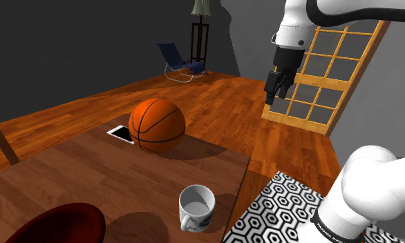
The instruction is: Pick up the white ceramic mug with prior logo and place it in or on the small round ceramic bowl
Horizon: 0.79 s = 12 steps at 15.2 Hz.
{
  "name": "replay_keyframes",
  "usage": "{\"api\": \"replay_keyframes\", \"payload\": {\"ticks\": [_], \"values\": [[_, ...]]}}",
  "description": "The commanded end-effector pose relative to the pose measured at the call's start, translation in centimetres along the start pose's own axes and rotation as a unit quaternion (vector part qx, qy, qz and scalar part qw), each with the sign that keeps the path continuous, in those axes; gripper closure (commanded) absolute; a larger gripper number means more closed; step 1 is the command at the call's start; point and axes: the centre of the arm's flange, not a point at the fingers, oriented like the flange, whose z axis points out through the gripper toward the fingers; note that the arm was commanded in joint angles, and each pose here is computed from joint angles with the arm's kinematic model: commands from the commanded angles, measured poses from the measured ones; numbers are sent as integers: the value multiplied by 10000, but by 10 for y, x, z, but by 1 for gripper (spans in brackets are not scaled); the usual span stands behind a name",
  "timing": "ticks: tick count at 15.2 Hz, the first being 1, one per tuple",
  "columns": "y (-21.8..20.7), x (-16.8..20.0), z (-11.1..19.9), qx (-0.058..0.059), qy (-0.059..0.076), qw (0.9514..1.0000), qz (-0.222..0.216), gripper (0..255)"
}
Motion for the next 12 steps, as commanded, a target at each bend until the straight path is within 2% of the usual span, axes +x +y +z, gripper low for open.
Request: {"api": "replay_keyframes", "payload": {"ticks": [1, 12], "values": [[0, 0, 0, 0, 0, 10000, 0, 0], [-105, 4, 95, 149, -79, 9997, 198, 0]]}}
